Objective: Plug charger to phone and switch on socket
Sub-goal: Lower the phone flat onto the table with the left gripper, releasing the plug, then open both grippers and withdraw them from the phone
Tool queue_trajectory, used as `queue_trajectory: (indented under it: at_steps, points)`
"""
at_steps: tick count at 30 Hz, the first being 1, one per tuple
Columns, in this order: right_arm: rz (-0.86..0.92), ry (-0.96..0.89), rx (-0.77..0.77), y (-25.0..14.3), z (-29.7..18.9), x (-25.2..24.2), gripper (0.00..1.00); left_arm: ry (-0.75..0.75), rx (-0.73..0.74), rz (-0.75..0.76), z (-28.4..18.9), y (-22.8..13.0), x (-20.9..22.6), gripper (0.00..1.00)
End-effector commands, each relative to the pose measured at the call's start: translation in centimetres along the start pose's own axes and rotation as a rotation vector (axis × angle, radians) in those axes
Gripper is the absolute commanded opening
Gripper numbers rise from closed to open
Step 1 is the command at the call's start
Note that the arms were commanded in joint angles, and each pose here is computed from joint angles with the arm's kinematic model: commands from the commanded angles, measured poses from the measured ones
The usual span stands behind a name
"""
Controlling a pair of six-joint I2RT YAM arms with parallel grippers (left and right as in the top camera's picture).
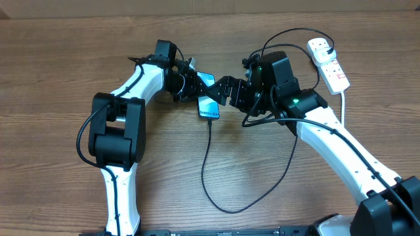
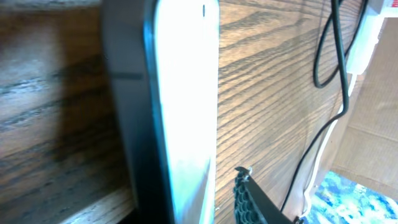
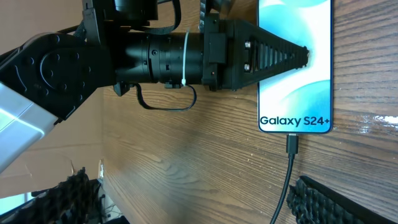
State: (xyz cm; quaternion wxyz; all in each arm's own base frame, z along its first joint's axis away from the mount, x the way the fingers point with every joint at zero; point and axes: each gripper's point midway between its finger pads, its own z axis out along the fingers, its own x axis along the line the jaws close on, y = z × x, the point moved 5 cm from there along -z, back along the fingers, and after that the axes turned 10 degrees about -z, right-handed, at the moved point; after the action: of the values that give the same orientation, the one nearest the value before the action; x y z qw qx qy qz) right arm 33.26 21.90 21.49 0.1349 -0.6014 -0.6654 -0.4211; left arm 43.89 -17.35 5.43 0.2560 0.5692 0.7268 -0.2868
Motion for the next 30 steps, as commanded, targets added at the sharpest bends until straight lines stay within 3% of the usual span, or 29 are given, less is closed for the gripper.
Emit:
queue_trajectory:
  at_steps: [1, 3, 5, 7, 13, 20, 30]
  points:
    - [-0.020, 0.000, -0.016, 0.4, -0.2, 0.4, 1.00, 0.043, -0.022, -0.008, -0.2, 0.3, 0.5, 0.32]
    - [-0.020, -0.001, -0.016, 0.4, -0.2, 0.4, 1.00, 0.079, -0.032, -0.016, -0.3, 0.4, 1.0, 0.39]
    - [-0.021, -0.001, -0.015, 0.4, -0.2, 0.4, 1.00, 0.120, -0.041, -0.026, -0.3, 0.4, 1.5, 0.66]
    - [-0.042, -0.001, -0.015, 0.4, -0.2, 0.4, 1.00, 0.137, -0.045, -0.030, -0.4, 0.4, 1.8, 0.73]
    - [-0.044, -0.009, -0.017, 0.4, -0.2, 0.3, 1.00, 0.187, -0.058, -0.041, -0.6, 0.4, 2.3, 0.77]
    - [-0.041, -0.011, -0.014, 0.4, -0.2, 0.2, 1.00, 0.362, -0.082, -0.101, -2.8, 0.6, 3.9, 0.82]
    - [-0.041, -0.033, -0.027, 0.5, -0.2, 0.0, 1.00, 0.364, -0.128, -0.138, -8.6, 1.1, 3.0, 0.83]
